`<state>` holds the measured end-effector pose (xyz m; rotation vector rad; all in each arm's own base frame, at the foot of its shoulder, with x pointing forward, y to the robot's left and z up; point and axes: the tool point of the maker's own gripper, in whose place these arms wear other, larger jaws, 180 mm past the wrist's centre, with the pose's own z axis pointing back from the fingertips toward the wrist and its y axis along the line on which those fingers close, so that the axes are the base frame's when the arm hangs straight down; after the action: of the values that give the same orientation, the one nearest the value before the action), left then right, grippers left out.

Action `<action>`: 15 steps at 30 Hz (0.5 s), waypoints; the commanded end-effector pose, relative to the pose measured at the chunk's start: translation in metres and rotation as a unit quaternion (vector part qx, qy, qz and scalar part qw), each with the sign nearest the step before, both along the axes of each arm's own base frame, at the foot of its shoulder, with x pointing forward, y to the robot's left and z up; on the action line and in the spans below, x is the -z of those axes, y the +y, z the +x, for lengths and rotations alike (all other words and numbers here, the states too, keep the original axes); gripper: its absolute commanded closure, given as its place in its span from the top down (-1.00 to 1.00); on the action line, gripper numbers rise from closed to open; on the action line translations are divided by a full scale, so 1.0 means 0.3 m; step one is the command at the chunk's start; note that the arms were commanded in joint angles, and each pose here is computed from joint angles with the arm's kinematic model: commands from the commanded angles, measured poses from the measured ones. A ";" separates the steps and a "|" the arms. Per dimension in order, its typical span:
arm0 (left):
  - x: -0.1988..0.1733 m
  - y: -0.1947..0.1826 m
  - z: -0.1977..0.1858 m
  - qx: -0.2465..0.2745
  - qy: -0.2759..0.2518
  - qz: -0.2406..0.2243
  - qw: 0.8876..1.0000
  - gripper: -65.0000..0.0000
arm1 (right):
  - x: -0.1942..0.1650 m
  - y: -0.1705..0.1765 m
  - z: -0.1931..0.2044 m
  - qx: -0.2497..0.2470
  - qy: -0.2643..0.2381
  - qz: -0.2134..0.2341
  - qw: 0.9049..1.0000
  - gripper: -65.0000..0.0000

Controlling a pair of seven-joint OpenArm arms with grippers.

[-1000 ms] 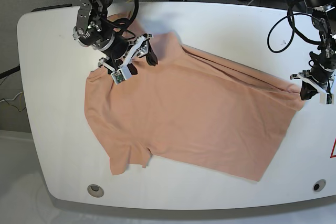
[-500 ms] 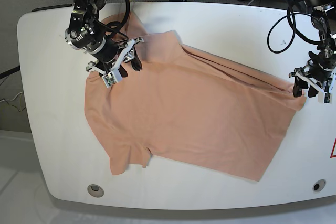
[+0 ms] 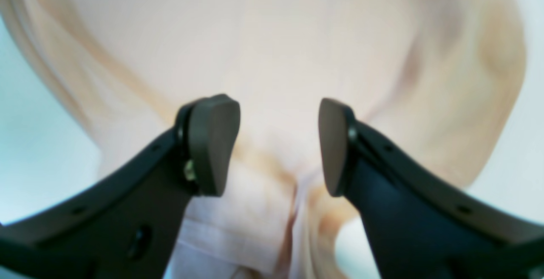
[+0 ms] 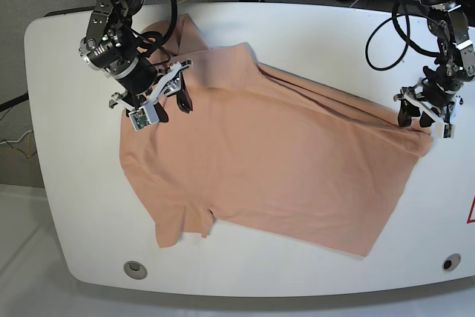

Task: Fold the T-shirt properly
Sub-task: 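Lift both held edges and pull the shirt toward the robot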

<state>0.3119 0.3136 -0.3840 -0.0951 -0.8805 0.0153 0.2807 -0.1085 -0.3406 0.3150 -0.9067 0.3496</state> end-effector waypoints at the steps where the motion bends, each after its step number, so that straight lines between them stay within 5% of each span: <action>1: -0.073 0.042 0.039 -0.005 -0.032 0.013 0.999 0.01 | -0.037 0.004 0.019 -0.001 -0.020 0.004 1.000 -0.03; 15: -0.224 -0.007 0.087 0.026 -0.089 0.044 0.995 0.01 | -0.014 -0.035 -0.037 -0.005 0.000 -0.027 1.000 -0.03</action>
<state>0.3285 0.3078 -0.3417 -0.0570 -0.9869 -0.0551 0.2681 -0.1154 -0.3473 0.2869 -0.8604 0.3690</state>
